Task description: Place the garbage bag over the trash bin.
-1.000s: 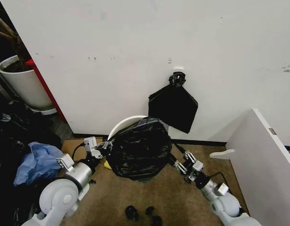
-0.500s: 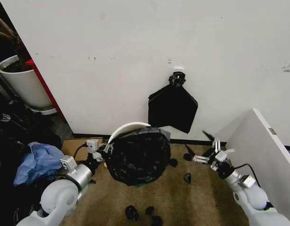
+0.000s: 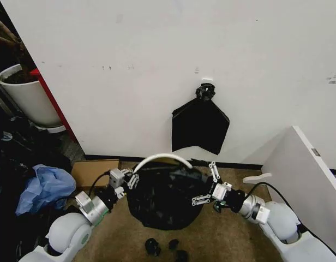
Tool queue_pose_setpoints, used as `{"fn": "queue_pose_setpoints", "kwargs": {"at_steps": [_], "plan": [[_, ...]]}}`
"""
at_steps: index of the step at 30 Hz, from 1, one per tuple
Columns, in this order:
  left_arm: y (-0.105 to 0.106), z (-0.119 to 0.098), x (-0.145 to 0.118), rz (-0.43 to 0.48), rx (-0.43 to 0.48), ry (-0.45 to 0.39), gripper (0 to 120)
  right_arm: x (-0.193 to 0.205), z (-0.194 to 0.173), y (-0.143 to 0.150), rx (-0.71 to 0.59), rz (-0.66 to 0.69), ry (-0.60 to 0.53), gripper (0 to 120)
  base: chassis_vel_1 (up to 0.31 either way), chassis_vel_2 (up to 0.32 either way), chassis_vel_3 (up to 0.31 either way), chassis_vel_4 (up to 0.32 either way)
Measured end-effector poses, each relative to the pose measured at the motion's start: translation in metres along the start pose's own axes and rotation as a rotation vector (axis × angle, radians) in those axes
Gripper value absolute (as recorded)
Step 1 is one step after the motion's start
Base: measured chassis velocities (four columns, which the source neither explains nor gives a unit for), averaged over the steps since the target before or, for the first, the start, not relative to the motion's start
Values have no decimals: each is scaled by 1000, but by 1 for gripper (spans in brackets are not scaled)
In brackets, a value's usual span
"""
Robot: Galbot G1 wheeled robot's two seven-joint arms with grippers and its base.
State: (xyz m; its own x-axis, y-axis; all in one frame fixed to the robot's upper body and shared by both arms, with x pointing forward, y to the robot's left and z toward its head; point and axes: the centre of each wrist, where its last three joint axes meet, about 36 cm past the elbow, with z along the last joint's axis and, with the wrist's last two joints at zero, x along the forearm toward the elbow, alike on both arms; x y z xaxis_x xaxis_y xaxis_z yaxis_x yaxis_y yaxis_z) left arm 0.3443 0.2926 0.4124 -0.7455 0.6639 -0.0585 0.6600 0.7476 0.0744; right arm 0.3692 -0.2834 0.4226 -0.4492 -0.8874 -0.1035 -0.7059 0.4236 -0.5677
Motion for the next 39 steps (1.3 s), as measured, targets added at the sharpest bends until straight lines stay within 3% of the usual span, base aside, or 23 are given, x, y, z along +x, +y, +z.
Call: {"fn": "queue_pose_setpoints", "kwargs": {"at_steps": [4, 9, 18, 19, 25, 31, 35, 39], "plan": [[1, 3, 1, 42, -87, -12, 4, 2, 0, -2, 44, -24, 88, 75, 0, 0, 0, 0], [4, 6, 2, 33, -112, -5, 4, 6, -2, -7, 137, -33, 158, 59, 0, 0, 0, 0], [5, 5, 3, -3, -59, -10, 4, 5, -4, -8, 386, -68, 174, 25, 0, 0, 0, 0], [5, 5, 3, -3, -59, -10, 4, 5, -4, -8, 386, -68, 174, 25, 0, 0, 0, 0], [5, 5, 4, -11, -44, -4, 4, 0, -4, -2, 392, -27, 132, 0, 0, 0, 0, 0], [4, 6, 4, -1, -60, 8, 4, -5, -2, 4, 312, 36, 69, 0, 0, 0, 0, 0], [5, 10, 5, 54, -132, 26, 4, -7, 0, -1, 209, 71, 18, 0, 0, 0, 0, 0], [9, 13, 5, 168, -252, 35, 4, -5, 9, -12, 141, 51, -4, 0, 0, 0, 0, 0]]}}
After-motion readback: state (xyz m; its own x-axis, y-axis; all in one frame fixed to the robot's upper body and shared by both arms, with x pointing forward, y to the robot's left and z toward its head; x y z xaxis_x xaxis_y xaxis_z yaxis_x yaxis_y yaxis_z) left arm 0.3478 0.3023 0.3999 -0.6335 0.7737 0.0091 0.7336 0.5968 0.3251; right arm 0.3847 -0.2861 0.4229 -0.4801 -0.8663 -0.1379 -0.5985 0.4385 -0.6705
